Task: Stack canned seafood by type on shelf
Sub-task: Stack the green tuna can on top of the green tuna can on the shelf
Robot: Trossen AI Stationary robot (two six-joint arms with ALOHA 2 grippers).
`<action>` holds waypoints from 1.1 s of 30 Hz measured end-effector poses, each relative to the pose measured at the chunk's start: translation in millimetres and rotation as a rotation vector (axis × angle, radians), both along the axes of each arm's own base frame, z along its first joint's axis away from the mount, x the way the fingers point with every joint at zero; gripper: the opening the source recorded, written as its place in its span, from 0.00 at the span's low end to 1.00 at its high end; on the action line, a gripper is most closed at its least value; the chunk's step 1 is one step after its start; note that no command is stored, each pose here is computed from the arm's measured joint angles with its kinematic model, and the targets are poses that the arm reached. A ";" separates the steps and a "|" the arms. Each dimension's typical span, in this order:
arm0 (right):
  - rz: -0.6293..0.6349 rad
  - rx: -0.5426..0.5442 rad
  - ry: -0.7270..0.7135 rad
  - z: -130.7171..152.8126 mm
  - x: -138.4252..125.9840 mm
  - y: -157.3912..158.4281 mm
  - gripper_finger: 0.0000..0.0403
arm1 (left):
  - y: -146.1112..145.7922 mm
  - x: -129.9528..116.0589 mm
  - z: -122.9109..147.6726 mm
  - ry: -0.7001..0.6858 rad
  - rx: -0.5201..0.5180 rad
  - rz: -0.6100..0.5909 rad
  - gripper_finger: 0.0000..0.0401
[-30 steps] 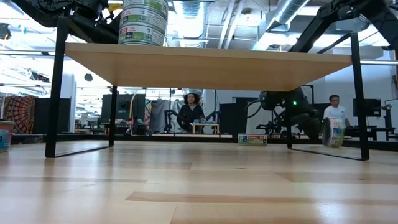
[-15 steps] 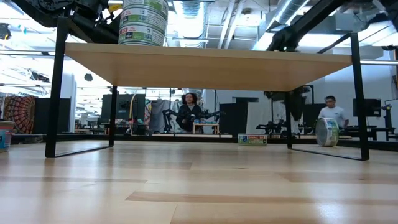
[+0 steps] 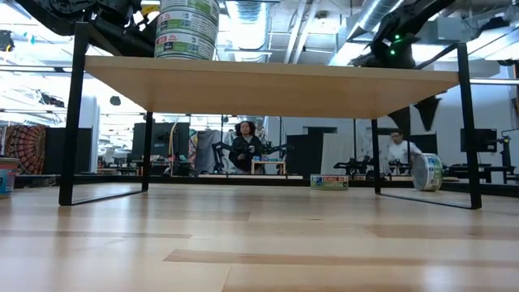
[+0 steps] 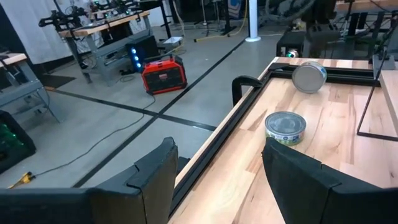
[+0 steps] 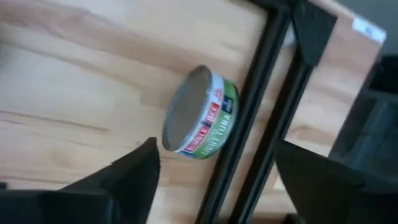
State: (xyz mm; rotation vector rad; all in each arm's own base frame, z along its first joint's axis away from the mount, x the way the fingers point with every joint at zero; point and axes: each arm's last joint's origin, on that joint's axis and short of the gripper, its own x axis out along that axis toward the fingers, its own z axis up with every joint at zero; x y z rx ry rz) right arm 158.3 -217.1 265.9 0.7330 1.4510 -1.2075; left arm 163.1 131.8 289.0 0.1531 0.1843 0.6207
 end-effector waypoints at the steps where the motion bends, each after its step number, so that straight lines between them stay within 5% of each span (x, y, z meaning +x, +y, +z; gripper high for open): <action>1: -0.017 0.003 0.003 -3.1 -1.2 3.4 0.88 | 0.0 0.0 0.0 0.001 0.002 0.000 0.56; 7: -0.035 0.057 0.034 -28.8 -9.0 17.4 0.91 | -0.1 -0.1 -0.1 0.005 0.004 -0.001 0.56; 24: -0.038 0.086 -0.115 -72.3 -16.2 15.3 0.79 | -9.6 -11.9 6.0 0.003 -0.004 0.002 0.56; 33: 0.019 0.087 -0.117 -72.9 -10.5 18.5 0.60 | -14.6 -17.9 7.2 -0.005 -0.041 0.007 0.56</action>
